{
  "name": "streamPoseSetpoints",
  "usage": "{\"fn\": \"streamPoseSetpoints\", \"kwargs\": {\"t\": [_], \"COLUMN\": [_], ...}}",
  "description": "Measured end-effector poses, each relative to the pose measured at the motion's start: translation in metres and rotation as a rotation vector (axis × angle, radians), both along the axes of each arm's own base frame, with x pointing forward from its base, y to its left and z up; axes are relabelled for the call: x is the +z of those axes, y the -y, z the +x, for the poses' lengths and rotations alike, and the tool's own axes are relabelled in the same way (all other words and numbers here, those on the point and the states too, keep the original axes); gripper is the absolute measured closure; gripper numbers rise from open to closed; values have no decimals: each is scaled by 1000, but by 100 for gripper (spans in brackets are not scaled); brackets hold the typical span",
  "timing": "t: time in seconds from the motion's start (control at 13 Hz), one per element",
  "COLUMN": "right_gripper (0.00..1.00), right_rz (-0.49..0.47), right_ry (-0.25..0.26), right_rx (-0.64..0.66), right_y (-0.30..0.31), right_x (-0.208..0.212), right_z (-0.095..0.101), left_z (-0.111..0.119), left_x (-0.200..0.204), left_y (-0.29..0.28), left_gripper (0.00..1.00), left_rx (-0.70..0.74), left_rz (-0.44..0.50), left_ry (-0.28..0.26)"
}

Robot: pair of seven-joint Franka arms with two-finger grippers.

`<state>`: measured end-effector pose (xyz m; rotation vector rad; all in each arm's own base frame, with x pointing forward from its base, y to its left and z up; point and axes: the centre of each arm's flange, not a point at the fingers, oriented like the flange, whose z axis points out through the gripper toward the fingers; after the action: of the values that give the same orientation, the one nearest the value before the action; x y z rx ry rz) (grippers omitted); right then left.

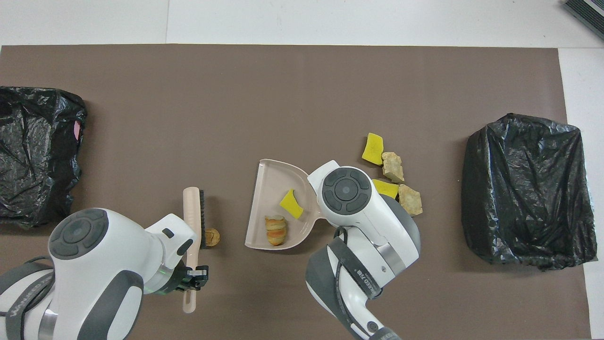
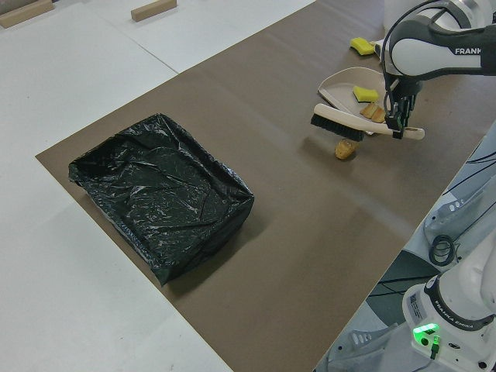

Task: Sweep and dump trash in bin
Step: 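Sweep the orange cake into the dustpan with the left gripper's brush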

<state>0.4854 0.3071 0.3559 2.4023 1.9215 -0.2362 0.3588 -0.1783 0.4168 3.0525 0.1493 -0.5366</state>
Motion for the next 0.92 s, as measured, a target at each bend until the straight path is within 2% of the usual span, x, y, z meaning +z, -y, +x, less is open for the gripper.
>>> {"fn": "streamPoseSetpoints", "kwargs": {"t": [0.15,0.54,0.92], "right_gripper": [68,68,68], "right_rz": [0,0,0], "right_ry": [0,0,0], "right_rx": [3,4,5], "right_y": [0,0,0], "right_x": [0,0,0], "right_z": [0,0,0], "left_z": [-5,-30,-31], "left_x": [-4,-23,-50], "left_y": [-13,-28,-16], "left_gripper": [73,73,73], "left_rx": [60,189,207], "left_rz": [67,149,144], "left_ry": [2,-11,46]}}
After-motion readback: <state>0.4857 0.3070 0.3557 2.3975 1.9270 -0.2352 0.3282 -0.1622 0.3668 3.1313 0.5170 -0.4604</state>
